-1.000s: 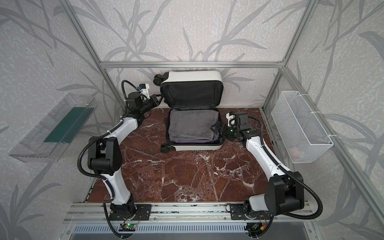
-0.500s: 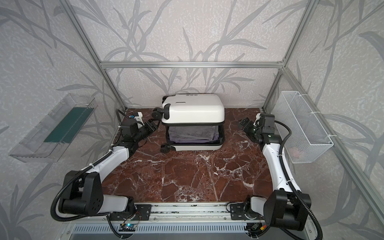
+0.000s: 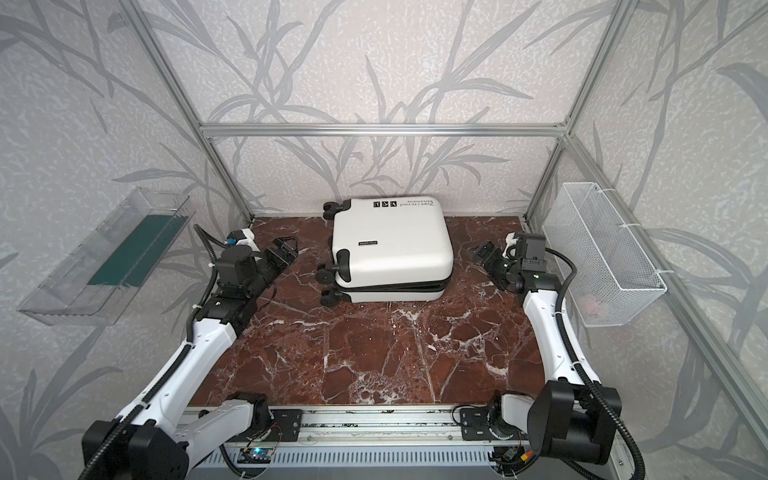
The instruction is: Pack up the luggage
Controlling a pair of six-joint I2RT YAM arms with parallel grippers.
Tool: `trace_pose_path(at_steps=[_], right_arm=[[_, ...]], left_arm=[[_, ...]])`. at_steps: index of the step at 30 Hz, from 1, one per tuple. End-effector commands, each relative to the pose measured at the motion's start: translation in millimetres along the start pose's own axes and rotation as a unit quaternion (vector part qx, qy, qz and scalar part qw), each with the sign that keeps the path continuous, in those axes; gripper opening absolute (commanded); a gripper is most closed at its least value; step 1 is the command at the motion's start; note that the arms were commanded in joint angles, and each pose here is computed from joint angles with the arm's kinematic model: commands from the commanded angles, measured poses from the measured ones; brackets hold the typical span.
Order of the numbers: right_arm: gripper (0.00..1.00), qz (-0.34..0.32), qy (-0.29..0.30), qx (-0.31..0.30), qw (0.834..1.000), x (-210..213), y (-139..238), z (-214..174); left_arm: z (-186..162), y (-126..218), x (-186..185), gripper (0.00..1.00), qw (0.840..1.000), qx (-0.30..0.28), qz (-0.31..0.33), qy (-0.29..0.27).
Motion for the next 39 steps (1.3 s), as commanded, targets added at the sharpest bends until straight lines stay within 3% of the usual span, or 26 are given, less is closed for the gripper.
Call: trace_pose_path(at_steps=[1,4,6,13,20,27,39], right_arm=[[0.96,0.034,0.020,0.024,0.999,4,0,-5],[0.96,0.047,0.033,0.040,0.998,7,-8,-3],[0.96,0.053,0.036,0.046,0.997,11,-15,2],[0.96,0.064,0.043,0.087,0.993,28,-56,13],[0.94,0.090,0.058,0.156,0.982,54,-92,-17],[0.93,0.083,0.078,0.189,0.975,46,-75,-75],[0.93,0.061,0.104,0.134,0.984,37,-26,-80]], left_arm=[[0,-22,-12,0.91,0.997,0.063,-0.044,-0.029],[1,-44,-19,0.92,0.991,0.110,-0.065,-0.041],[2,-54,-20,0.99,0.989,0.127,-0.060,-0.052],[14,-78,-26,0.99,0.983,0.150,-0.052,-0.092],[19,-92,-28,0.99,0.980,0.161,-0.049,-0.104],[23,-104,-28,0.99,0.978,0.174,-0.049,-0.108],[11,-111,-17,0.99,0.969,0.214,-0.030,-0.119]])
Point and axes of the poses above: each gripper's point midway between its finger pads, its own y axis back along the fingers, its own x axis along the line the jaws close on, z = x × y, the point moved 9 cm from there along y, back along the fingers, and after that the axes turned 9 degrees about -y, right-handed, at the moved point
